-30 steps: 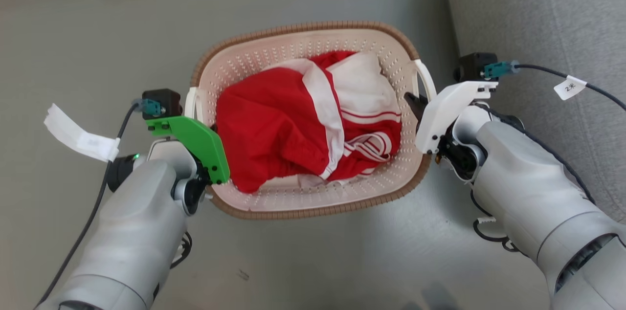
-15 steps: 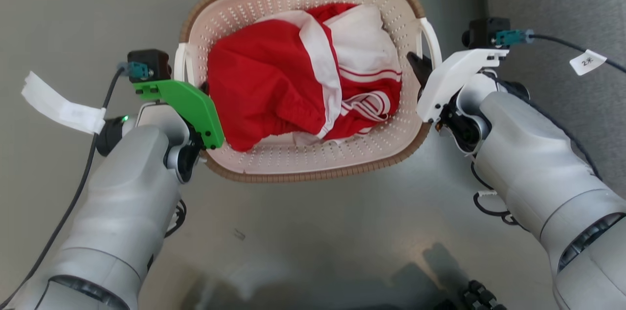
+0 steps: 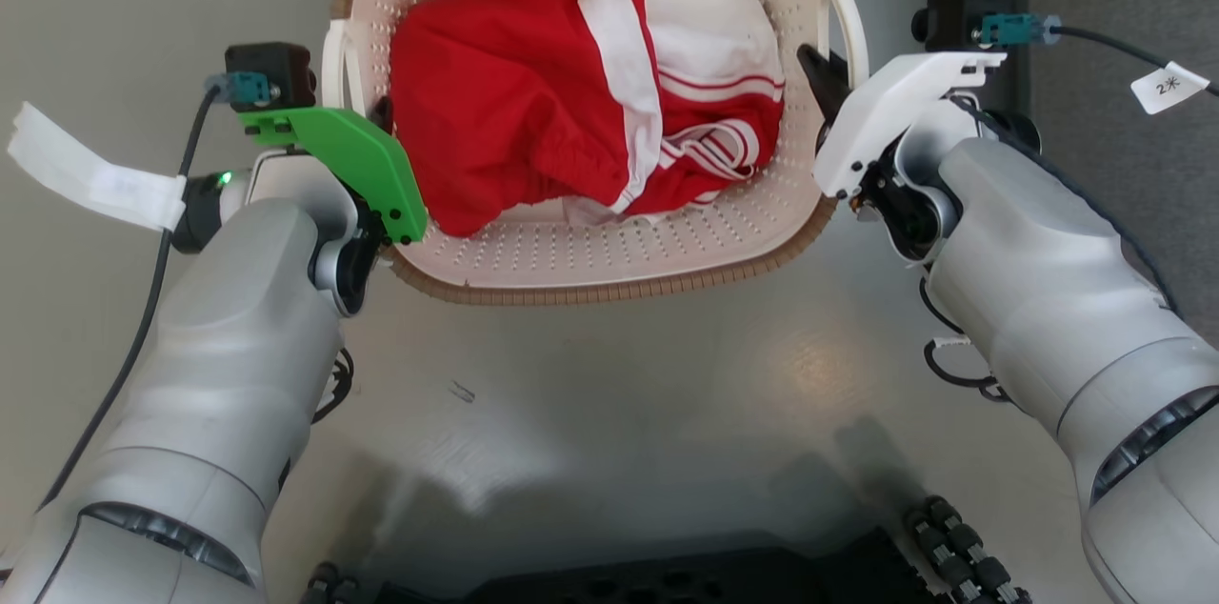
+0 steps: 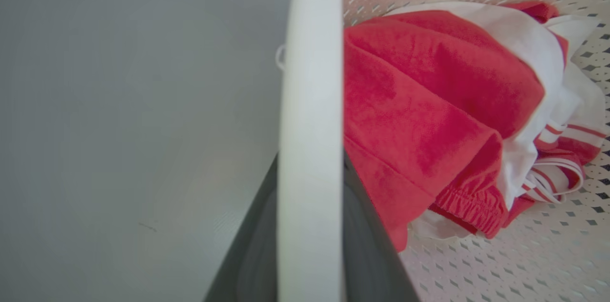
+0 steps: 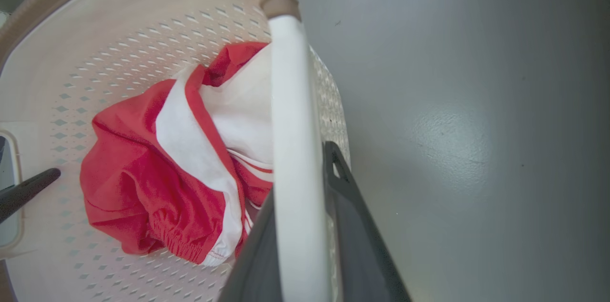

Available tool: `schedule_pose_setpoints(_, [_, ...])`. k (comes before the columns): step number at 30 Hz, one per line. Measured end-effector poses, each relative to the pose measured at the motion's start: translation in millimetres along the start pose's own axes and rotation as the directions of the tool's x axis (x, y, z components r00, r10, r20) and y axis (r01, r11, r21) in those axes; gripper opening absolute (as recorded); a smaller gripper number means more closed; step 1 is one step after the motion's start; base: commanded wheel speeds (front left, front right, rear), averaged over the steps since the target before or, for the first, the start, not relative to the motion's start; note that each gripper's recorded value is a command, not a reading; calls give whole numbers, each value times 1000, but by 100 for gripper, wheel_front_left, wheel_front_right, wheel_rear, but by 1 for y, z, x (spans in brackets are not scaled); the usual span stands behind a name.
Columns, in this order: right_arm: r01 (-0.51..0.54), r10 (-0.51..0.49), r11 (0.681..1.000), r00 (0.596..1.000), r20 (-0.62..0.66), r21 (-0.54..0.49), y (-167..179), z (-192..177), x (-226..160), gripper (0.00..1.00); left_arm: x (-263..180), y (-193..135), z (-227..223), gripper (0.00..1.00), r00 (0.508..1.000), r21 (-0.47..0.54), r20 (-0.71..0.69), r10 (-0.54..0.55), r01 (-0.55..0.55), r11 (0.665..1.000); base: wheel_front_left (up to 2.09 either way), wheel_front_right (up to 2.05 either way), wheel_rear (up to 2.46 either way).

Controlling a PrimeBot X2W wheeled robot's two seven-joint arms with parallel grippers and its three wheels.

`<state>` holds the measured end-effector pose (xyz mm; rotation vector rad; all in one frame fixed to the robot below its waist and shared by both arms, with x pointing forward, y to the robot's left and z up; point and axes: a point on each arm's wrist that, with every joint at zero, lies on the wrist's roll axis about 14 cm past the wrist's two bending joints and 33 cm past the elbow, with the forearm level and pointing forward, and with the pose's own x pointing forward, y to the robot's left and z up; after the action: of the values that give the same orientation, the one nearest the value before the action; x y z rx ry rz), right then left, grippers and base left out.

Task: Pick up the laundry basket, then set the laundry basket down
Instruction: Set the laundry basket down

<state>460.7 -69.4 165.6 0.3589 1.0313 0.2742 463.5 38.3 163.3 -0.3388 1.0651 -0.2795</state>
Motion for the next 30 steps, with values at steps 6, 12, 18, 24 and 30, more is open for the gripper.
schedule_pose_setpoints(6, [-8, 8, 1000, 1000, -20, -5, -3, -10, 13, 0, 12, 12, -16, 0, 998, 11, -55, 18, -17, 1000, 0, 0, 0])
schedule_pose_setpoints(12, [-13, 12, 1000, 999, -46, -24, -6, -23, 19, 0, 17, 17, -32, 0, 995, 5, -101, 20, -19, 1000, 0, 0, 0])
schedule_pose_setpoints(18, [-17, 16, 999, 1000, -27, -38, -7, -19, 26, 0, 25, 19, -23, 0, 996, 10, -83, 19, -18, 1000, 0, 0, 0])
schedule_pose_setpoints(24, [-21, 20, 999, 1000, -11, -42, -8, -17, 32, 0, 30, 21, -24, 0, 997, 7, -74, 17, -16, 1000, 0, 0, 0])
schedule_pose_setpoints(30, [-22, 21, 999, 1000, -13, -41, -11, -22, 37, 0, 36, 24, -22, 0, 999, 15, -45, 15, -14, 1000, 0, 0, 0])
